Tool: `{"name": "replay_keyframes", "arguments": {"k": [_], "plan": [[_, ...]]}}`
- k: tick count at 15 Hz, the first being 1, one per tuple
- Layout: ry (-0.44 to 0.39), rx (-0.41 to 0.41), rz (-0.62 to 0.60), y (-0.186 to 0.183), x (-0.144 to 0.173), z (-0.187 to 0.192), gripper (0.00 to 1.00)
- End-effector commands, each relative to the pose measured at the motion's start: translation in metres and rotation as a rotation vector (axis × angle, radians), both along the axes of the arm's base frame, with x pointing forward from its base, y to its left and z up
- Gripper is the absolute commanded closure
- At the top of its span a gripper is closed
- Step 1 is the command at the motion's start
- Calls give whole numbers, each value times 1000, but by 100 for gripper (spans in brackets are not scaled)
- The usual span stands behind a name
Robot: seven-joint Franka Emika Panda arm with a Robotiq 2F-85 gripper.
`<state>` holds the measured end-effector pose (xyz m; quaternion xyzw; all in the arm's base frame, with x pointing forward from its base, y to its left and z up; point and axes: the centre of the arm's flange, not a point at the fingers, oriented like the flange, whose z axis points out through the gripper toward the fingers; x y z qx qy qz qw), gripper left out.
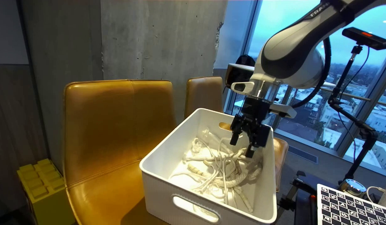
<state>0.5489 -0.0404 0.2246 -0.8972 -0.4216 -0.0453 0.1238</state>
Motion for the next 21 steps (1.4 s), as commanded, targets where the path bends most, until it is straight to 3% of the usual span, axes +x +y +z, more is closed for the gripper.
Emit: {"name": "replay_keyframes", "arguments": {"k": [1, 5, 7, 9, 16, 18, 21], "plan": [[-50, -108, 56, 1, 12, -47, 0], [-116, -223, 159, 13, 12, -95, 0], [-154, -263, 190, 19, 10, -103, 26], [-157, -279, 206, 28, 7, -96, 42], [-211, -241, 194, 80, 15, -11, 95], [-247, -232, 197, 92, 22, 34, 100], [-284, -228, 186, 104, 31, 99, 99]]}}
